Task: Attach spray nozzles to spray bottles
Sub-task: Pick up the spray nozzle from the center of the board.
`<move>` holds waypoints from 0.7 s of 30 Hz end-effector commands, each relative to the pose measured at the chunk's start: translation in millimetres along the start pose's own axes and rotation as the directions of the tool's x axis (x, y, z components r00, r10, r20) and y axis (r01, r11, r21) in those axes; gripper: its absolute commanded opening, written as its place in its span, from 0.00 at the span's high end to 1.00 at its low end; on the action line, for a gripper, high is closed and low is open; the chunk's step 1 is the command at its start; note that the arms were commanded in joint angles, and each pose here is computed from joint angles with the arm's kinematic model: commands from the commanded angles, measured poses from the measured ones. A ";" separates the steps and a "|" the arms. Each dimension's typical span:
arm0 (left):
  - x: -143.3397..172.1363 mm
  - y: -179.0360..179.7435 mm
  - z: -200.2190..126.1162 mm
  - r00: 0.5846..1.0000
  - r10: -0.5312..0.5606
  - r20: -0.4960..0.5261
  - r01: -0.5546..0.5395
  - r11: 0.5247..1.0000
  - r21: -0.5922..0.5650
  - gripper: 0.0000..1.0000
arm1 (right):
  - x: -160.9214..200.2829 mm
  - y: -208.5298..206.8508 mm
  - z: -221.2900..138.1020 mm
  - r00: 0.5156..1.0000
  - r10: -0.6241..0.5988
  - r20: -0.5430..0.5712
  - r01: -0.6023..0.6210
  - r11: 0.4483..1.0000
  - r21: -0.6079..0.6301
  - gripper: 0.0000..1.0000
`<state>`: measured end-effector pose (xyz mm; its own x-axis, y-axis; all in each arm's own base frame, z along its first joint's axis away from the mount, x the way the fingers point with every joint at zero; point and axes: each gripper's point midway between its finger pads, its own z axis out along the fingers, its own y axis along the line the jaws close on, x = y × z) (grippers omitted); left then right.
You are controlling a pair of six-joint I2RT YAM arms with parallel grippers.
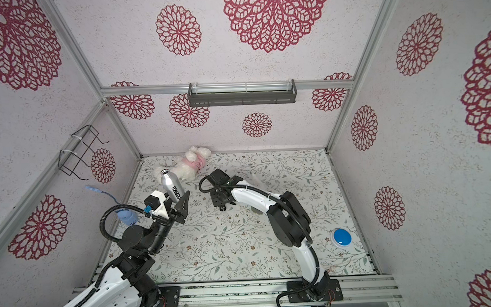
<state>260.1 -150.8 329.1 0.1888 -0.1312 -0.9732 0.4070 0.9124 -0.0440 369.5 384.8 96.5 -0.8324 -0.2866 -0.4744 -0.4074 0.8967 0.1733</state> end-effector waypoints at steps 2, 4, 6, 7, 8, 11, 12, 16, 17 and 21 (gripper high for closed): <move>3.3 -6.1 0.8 1.000 -0.004 -0.014 0.005 1.000 0.024 0.69 | -7.8 3.1 0.6 0.999 -0.010 -0.053 0.009 1.000 -0.011 0.46; 4.1 -7.5 0.7 1.000 -0.004 -0.016 0.005 1.000 0.030 0.69 | -1.6 -0.8 8.9 0.995 -0.018 -0.093 0.019 1.000 0.017 0.48; 6.1 -8.6 -0.3 1.000 -0.006 -0.019 0.006 0.999 0.036 0.69 | 4.7 -7.5 16.9 0.993 -0.016 -0.120 0.022 0.998 0.056 0.49; 6.8 -8.3 -0.8 1.000 -0.006 -0.021 0.007 0.999 0.035 0.69 | 6.0 -9.6 18.1 0.992 -0.021 -0.123 0.030 0.997 0.076 0.49; 7.0 -7.8 -1.4 1.000 -0.009 -0.020 0.010 0.999 0.033 0.69 | 7.2 -12.1 19.0 0.992 -0.024 -0.126 0.036 0.995 0.096 0.49; 8.4 -8.8 -2.5 1.000 -0.010 -0.022 0.010 0.999 0.038 0.69 | 12.0 -13.8 23.0 0.989 -0.036 -0.142 0.054 0.991 0.124 0.49; 7.9 -8.9 -2.3 1.000 -0.008 -0.021 0.009 0.999 0.039 0.69 | 13.5 -14.0 25.7 0.987 -0.047 -0.151 0.068 0.988 0.137 0.49; 9.8 -10.3 -0.9 1.000 -0.004 -0.030 0.005 0.999 0.045 0.70 | 18.5 -12.1 32.1 0.977 -0.091 -0.192 0.126 0.976 0.178 0.49; 10.3 -11.1 -0.6 0.999 -0.003 -0.033 0.004 0.999 0.047 0.70 | 19.0 -10.4 32.6 0.977 -0.094 -0.193 0.129 0.976 0.178 0.50; 10.5 -11.2 -0.5 0.999 -0.004 -0.034 0.005 0.999 0.048 0.70 | 25.2 -11.6 33.7 0.972 -0.093 -0.216 0.133 0.975 0.180 0.55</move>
<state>259.3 -158.8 319.5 0.1570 -0.1141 -0.9810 0.4346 0.9000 -0.0351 371.0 386.5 43.7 -0.8581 -0.4100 -0.3090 -0.4292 0.9032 -0.0065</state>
